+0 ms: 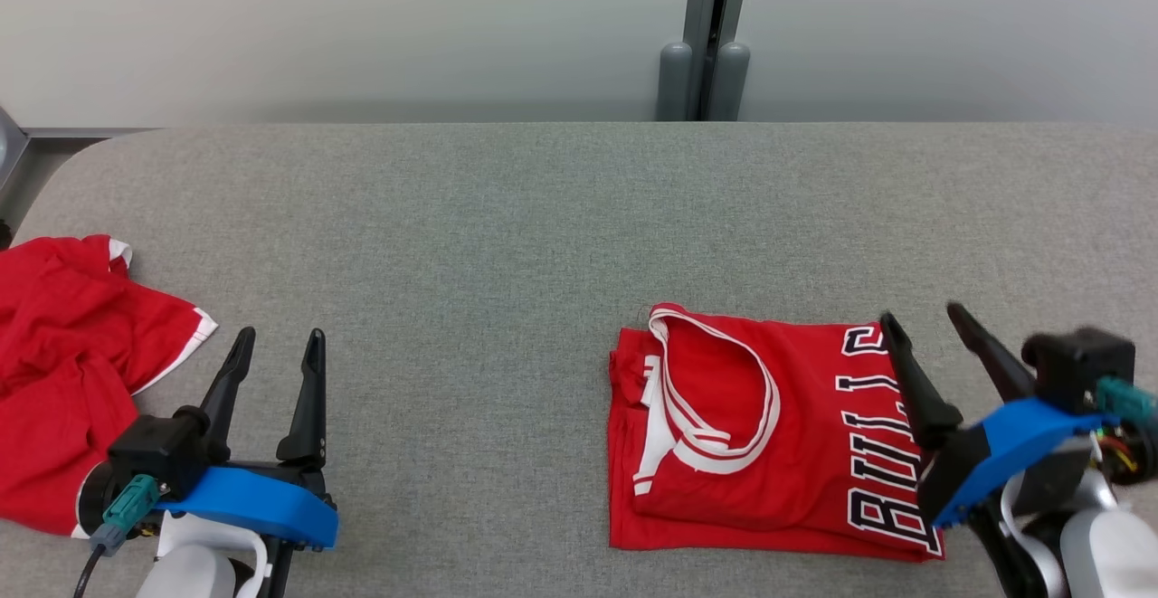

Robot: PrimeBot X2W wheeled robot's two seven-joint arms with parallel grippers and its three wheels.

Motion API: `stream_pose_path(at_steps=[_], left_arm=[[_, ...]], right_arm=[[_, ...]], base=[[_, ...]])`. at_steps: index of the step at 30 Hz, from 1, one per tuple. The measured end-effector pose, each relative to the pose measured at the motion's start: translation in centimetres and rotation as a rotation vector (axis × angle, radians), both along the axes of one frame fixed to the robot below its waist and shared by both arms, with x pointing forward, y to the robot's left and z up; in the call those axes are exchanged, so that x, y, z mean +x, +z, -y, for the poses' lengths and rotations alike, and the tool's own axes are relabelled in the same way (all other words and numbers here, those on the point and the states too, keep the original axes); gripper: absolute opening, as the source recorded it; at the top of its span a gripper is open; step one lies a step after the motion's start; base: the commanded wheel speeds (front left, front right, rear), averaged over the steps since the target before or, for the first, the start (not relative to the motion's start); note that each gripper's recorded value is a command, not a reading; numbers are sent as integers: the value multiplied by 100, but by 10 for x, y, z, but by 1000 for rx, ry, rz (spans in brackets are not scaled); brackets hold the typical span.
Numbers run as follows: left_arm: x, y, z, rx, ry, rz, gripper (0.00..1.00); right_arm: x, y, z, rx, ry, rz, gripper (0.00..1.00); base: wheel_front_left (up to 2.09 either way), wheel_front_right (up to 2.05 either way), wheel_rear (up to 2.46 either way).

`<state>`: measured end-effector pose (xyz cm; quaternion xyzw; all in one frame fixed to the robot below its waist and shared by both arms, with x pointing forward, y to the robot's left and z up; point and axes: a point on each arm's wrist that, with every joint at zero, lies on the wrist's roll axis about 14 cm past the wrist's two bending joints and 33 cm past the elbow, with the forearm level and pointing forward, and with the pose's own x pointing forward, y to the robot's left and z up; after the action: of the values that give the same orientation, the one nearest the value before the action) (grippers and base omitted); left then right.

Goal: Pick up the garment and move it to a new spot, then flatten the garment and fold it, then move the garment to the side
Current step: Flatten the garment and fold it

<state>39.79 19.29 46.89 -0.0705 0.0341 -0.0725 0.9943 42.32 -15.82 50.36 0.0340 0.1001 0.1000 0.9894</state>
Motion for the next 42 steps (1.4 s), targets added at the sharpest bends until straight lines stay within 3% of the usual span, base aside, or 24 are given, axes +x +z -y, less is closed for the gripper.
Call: stream_pose_path(at_steps=[5, 11, 12, 13, 14, 33, 38, 42], left_arm=[[0, -1, 0, 1, -1, -2, 100], [-1, 0, -1, 3, 0, 0, 100], [-1, 0, -1, 3, 1, 1, 100], [-1, 1, -1, 4, 1, 1, 100], [-2, 1, -1, 4, 1, 1, 100], [-11, 2, -6, 9, 9, 1, 100], [-14, 3, -8, 7, 16, 2, 100], [-15, 4, -9, 5, 21, 4, 100]], right_arm=[[-13, -33, 11, -8, -60, -58, 100], [-22, -59, -16, -6, 0, -126, 100], [-23, -64, -22, -6, 15, -140, 42], [-25, -68, -28, -11, 33, -154, 4], [-27, -73, -33, -18, 50, -170, 0], [-53, -114, -139, -186, 429, -359, 0], [-73, -114, -173, -140, 544, -387, 0], [-80, -88, -202, 15, 598, -337, 0]], base=[[0, 0, 0], [0, 0, 0], [0, 0, 0], [0, 0, 0], [0, 0, 0], [0, 0, 0], [0, 0, 0], [0, 0, 0]])
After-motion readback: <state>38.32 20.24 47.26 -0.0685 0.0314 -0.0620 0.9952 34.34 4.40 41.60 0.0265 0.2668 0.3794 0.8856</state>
